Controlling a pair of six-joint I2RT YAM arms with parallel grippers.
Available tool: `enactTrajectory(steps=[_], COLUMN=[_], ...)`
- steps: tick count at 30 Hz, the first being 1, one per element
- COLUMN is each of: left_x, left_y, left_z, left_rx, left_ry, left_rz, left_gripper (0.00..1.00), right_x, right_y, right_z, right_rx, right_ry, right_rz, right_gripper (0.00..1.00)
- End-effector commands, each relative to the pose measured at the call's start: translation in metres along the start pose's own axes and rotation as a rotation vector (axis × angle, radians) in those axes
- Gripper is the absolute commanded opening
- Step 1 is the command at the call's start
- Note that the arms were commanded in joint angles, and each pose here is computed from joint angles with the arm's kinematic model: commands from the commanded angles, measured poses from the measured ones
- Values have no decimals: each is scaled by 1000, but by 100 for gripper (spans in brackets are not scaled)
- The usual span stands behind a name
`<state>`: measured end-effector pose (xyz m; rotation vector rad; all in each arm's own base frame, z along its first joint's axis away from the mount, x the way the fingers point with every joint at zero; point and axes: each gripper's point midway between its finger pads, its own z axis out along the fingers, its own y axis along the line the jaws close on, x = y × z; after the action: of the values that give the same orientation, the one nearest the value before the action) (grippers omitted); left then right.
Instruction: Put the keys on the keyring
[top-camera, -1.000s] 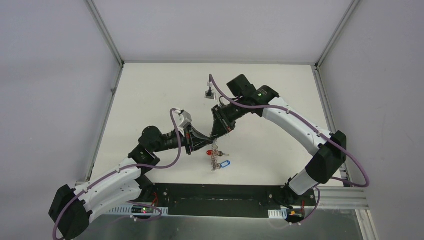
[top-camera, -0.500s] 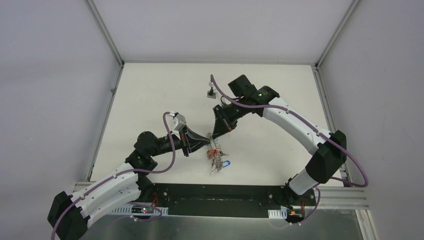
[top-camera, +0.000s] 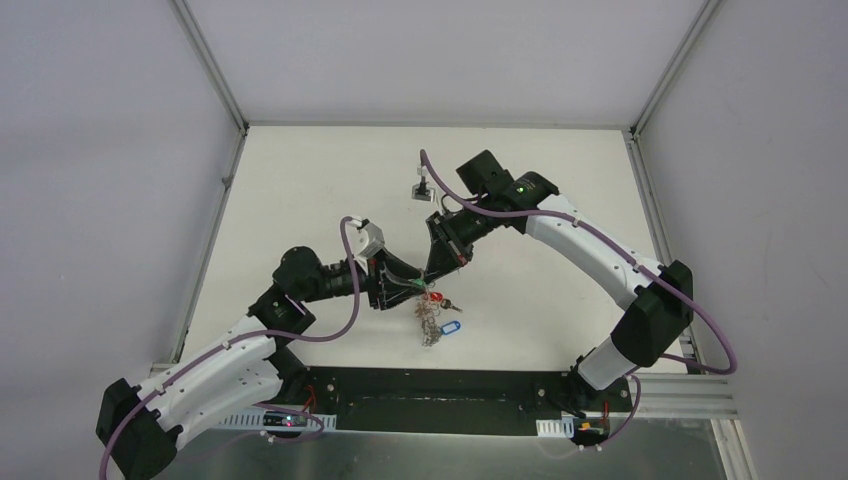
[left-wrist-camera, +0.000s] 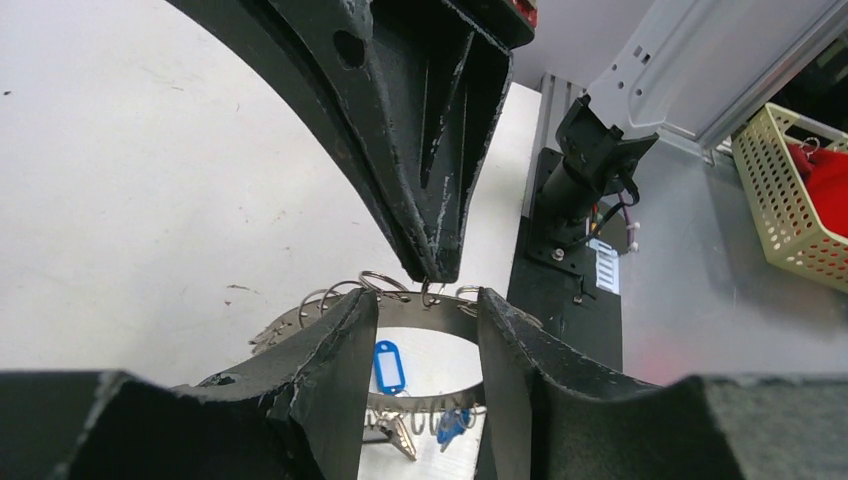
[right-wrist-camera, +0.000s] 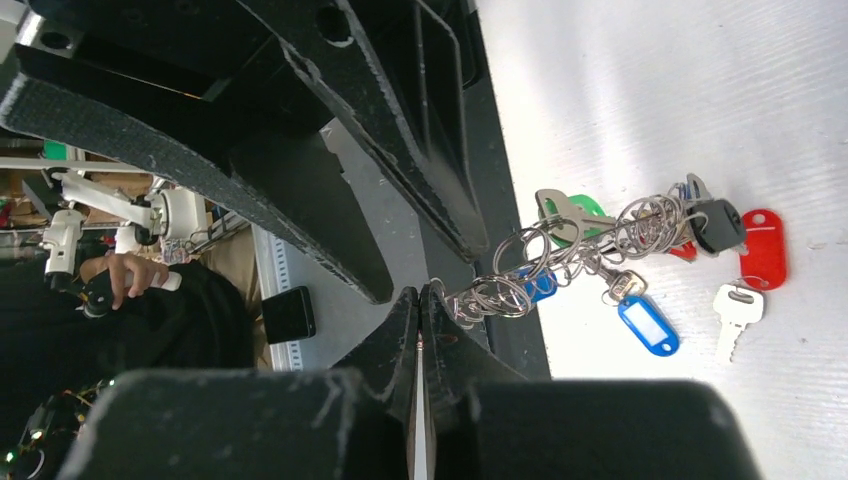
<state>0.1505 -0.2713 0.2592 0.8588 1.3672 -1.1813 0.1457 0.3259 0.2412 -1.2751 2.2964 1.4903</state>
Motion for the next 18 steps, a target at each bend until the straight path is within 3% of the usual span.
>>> enactTrajectory(steps=[1,4,8,15,18], left_x=[-12,-11,-12,-18,-20], left_y=[-9,-9,-11,-23,-26], left_z=[6,7,8,10,10], left_rx=[71,80,108,191,213], left_ry=[12,20,29,18,8], left_rz=[78,104,145,185,199], left_gripper=[43,43,33,28,14], right_x=[-10,-10,-10,-9,-10], right_y=[30,33,38,37,37], right_z=[-7,-7,-6,-2,-1], right_rx=[-119,-132,-161,-169,-163], right_ry=[-18,-17,-19,-6,-7], right_rz=[-94,-100,-104,-92,-96], right_gripper=[0,0,0,0,0])
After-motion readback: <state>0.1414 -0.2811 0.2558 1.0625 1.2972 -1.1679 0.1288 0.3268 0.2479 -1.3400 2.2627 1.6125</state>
